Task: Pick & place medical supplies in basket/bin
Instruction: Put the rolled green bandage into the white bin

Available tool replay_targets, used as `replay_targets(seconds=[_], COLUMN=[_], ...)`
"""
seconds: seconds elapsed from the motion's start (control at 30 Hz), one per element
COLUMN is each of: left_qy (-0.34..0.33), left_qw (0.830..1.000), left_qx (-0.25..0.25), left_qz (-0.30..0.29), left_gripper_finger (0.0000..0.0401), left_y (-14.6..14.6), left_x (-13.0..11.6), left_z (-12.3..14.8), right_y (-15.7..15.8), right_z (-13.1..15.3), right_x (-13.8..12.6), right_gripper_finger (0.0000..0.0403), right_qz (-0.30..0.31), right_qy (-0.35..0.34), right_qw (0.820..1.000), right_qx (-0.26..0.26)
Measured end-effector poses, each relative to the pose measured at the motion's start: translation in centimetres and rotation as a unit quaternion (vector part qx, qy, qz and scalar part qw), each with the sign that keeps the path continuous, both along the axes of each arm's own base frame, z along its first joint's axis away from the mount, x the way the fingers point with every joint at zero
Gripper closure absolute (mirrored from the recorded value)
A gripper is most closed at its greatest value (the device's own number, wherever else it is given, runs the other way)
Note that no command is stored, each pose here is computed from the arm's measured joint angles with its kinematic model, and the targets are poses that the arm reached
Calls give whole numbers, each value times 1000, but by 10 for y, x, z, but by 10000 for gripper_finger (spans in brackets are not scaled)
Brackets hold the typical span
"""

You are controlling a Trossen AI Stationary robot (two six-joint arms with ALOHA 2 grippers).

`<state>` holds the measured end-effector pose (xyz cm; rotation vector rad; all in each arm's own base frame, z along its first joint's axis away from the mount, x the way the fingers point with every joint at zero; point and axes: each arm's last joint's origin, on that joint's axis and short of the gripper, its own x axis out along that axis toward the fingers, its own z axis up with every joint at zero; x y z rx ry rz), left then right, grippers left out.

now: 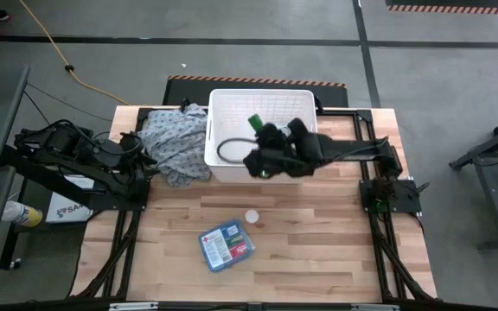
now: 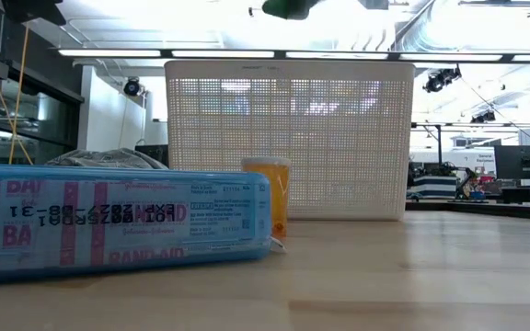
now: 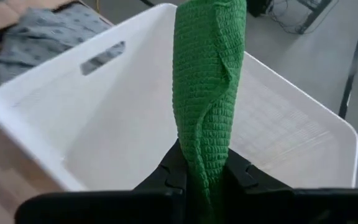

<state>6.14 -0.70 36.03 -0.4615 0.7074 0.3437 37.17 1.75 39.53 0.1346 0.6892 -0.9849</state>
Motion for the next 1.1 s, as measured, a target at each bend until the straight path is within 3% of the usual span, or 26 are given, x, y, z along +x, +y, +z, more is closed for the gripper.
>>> replay_targets(seconds=[0.47,0.63,1.1], left_qy=[-4,-5,-5], left_qw=[1000,1000,1000], left_qx=[4,6,7], left_qz=[7,9,10], left_gripper_finger=[190,190,190], left_y=[0,1,1], left_x=[0,0,0], left_z=[0,0,1], right_y=[-77,-97,-138], right_z=[9,4,-59], right_x=[-12,-12,1], right_gripper_finger=[368,359,355], right_qz=[-12,6,53], right_qy=[39,33,35], right_qw=[998,993,969], right_qx=[53,111,239])
